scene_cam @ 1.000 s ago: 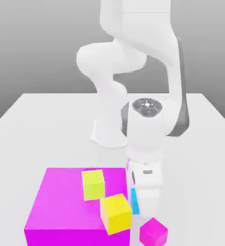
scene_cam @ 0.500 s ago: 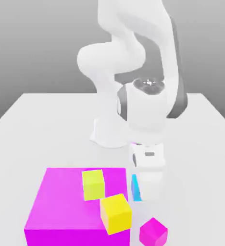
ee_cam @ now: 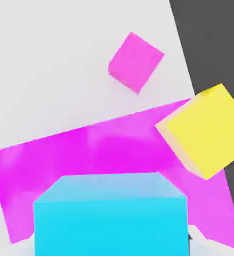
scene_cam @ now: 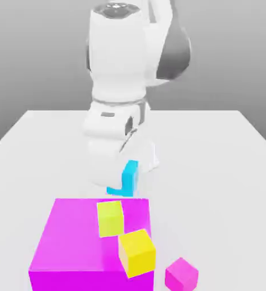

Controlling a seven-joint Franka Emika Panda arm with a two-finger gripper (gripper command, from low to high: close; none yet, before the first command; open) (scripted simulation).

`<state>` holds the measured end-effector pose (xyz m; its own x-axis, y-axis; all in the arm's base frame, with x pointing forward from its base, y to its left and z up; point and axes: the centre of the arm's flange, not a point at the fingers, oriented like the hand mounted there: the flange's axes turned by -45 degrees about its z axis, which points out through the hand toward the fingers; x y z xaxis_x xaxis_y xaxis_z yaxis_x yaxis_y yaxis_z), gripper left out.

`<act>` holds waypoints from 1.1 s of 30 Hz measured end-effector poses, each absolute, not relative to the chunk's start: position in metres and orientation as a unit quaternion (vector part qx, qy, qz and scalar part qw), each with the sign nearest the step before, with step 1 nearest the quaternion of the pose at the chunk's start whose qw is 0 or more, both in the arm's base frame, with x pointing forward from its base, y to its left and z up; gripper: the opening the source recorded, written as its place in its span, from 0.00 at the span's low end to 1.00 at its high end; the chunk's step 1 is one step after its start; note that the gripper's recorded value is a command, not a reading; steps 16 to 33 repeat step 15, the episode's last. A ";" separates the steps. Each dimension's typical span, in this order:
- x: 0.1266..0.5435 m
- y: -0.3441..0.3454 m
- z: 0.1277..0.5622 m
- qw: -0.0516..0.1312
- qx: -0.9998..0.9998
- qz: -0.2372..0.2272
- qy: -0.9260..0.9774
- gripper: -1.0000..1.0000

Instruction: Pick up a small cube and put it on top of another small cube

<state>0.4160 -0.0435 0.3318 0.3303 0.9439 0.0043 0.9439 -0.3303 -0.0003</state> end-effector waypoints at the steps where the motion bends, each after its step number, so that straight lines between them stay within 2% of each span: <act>1: 0.416 -0.044 0.321 0.003 -0.817 -0.001 -0.577 0.00; 3: 0.416 -0.045 0.298 0.003 -0.818 -0.001 -0.575 0.00; 4: 0.415 -0.046 0.285 0.002 -0.819 0.000 -0.574 1.00; 11: 0.415 -0.046 0.283 0.002 -0.819 0.000 -0.574 1.00; 15: 0.415 -0.046 0.325 0.002 -0.819 -0.001 -0.574 1.00; 33: 0.415 -0.046 0.325 0.002 -0.819 -0.001 -0.574 1.00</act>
